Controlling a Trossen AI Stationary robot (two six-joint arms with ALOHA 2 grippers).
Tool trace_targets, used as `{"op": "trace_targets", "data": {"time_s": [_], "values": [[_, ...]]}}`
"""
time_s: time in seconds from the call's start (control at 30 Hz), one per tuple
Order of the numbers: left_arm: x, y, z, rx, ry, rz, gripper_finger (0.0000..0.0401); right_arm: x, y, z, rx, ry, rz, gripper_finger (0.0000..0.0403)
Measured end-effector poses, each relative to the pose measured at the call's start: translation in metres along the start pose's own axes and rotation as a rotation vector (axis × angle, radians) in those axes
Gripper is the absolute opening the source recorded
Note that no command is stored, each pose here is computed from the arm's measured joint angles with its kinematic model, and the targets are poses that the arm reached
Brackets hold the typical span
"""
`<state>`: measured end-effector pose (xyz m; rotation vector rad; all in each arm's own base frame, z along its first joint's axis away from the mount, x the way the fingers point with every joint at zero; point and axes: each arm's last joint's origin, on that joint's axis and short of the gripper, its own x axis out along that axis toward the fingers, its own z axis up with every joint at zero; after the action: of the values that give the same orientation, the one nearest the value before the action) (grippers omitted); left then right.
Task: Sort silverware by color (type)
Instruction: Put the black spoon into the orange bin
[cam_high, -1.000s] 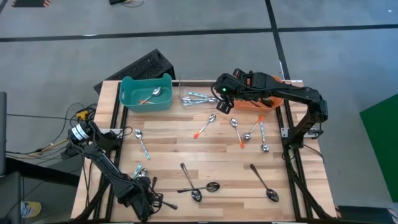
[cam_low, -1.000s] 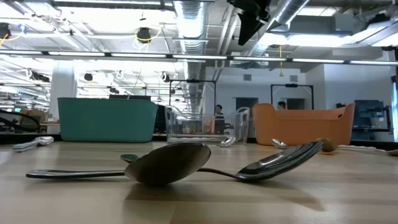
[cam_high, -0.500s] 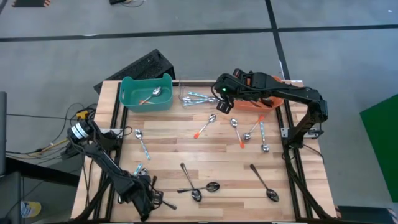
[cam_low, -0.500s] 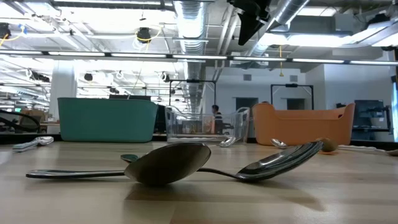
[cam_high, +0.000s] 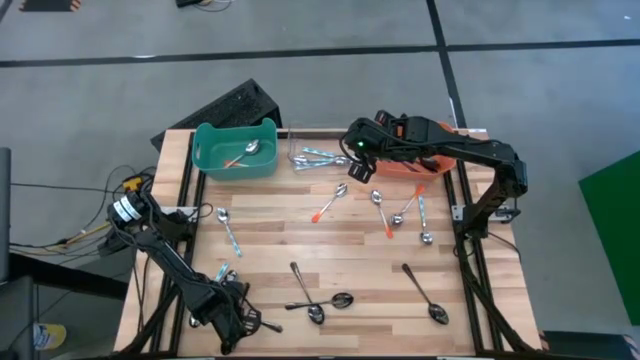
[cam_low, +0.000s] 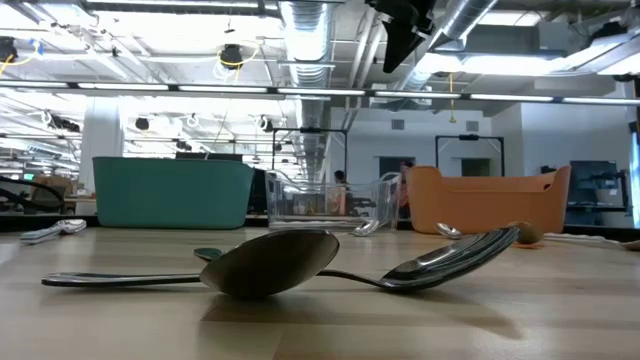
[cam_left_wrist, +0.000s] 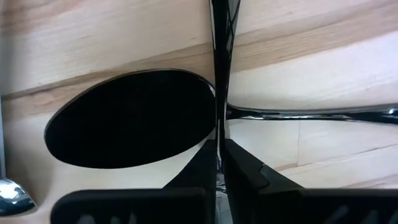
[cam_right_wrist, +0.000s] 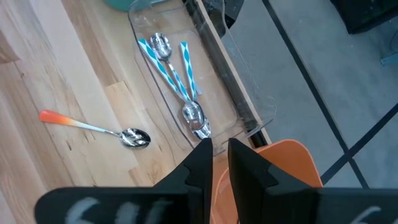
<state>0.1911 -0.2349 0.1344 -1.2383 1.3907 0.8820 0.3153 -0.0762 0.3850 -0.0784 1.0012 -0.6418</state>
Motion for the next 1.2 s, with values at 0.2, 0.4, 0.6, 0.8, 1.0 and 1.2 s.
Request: {"op": "trace_targets", "data": {"time_s": [0.2, 0.4, 0.6, 0.8, 1.0, 1.2], "values": [[-0.019, -0.005, -0.005, 0.06, -0.05, -0.023, 0.0001, 0.0, 0.0, 0.0, 0.001, -0.001, 0.0, 0.0073], [-0.042, -0.005, -0.007, 0.106, -0.054, -0.066, 0.0, 0.0, 0.001, 0.0, 0.007, -0.005, 0.003, 0.0073], [-0.078, 0.004, 0.005, 0.105, -0.152, -0.135, 0.0, -0.006, 0.015, 0.0, -0.01, -0.012, 0.153, 0.0073], [-0.12, 0.014, 0.033, 0.075, -0.306, -0.232, 0.0, -0.015, 0.032, 0.001, -0.035, -0.041, 0.326, 0.0073], [-0.153, 0.019, 0.066, 0.067, -0.492, -0.332, 0.0, -0.027, 0.052, 0.01, -0.044, -0.157, 0.473, 0.0073], [-0.173, 0.017, 0.094, 0.131, -0.604, -0.356, 0.0, -0.039, 0.068, 0.02, -0.029, -0.301, 0.543, 0.0073]]}}
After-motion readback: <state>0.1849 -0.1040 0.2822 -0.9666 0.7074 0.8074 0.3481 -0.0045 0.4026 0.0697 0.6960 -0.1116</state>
